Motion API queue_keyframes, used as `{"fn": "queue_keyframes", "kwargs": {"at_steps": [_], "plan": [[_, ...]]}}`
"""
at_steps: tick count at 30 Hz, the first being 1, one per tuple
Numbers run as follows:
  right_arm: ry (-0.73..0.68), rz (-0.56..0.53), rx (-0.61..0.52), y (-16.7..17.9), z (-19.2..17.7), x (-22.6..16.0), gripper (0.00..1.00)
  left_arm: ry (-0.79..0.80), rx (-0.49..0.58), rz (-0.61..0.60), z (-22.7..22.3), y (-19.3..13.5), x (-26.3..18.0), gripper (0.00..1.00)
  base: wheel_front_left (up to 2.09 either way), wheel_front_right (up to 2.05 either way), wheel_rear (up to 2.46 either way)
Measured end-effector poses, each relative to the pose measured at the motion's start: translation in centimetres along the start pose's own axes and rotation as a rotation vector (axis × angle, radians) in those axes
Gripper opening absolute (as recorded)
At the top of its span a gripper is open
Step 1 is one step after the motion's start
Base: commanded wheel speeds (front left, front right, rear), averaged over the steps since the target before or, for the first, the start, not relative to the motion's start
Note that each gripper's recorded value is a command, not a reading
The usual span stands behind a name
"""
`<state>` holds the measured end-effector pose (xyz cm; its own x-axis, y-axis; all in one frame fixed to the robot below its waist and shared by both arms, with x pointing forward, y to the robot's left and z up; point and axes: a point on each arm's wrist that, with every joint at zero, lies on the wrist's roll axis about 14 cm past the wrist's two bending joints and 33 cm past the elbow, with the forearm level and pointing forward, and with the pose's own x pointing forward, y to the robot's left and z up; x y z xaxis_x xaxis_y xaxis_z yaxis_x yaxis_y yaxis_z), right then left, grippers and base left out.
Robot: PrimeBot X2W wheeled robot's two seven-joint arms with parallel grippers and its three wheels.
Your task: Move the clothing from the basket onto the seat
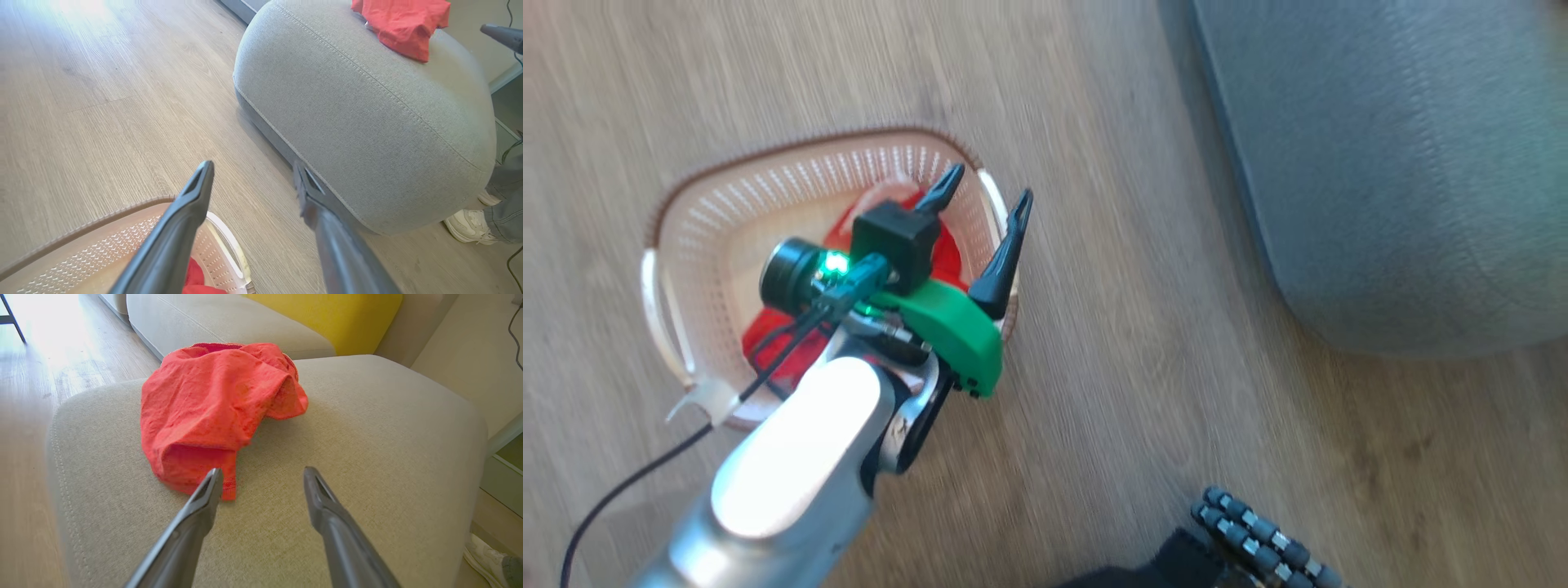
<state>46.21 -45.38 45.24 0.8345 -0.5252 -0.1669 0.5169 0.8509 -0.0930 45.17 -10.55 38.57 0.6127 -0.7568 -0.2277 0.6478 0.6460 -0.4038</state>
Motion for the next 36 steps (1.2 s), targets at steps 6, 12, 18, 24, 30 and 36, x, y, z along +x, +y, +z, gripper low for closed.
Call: {"fn": "queue_keyframes", "kwargs": {"at_steps": [6,12,18,24,30,36], "plan": [[-0.105,0.090,0.005,1.1,2.9,-3.3,1.00,-0.059,0.010,0.054,2.2,-0.3,-2.1,1.00,0.00,0.00,0.00],[-0.192,0.215,0.009,5.2,6.0,-5.6,1.00,-0.121,0.016,0.178,3.9,2.1,-5.3,1.00,0.00,0.00,0.00],[-0.228,0.315,0.034,9.3,6.7,-9.1,1.00,-0.170,0.040,0.361,5.2,6.5,-9.9,1.00,0.00,0.00,0.00],[-0.204,0.416,0.035,12.9,5.2,-13.3,1.00,-0.209,0.078,0.532,6.0,10.2,-15.5,1.00,0.00,0.00,0.00],[-0.216,0.482,0.028,14.8,4.7,-15.8,1.00,-0.237,0.092,0.606,6.2,11.1,-19.1,1.00,0.00,0.00,0.00],[-0.221,0.536,0.024,16.1,3.4,-18.0,1.00,-0.232,0.112,0.661,5.3,11.6,-22.5,1.00,0.00,0.00,0.00]]}}
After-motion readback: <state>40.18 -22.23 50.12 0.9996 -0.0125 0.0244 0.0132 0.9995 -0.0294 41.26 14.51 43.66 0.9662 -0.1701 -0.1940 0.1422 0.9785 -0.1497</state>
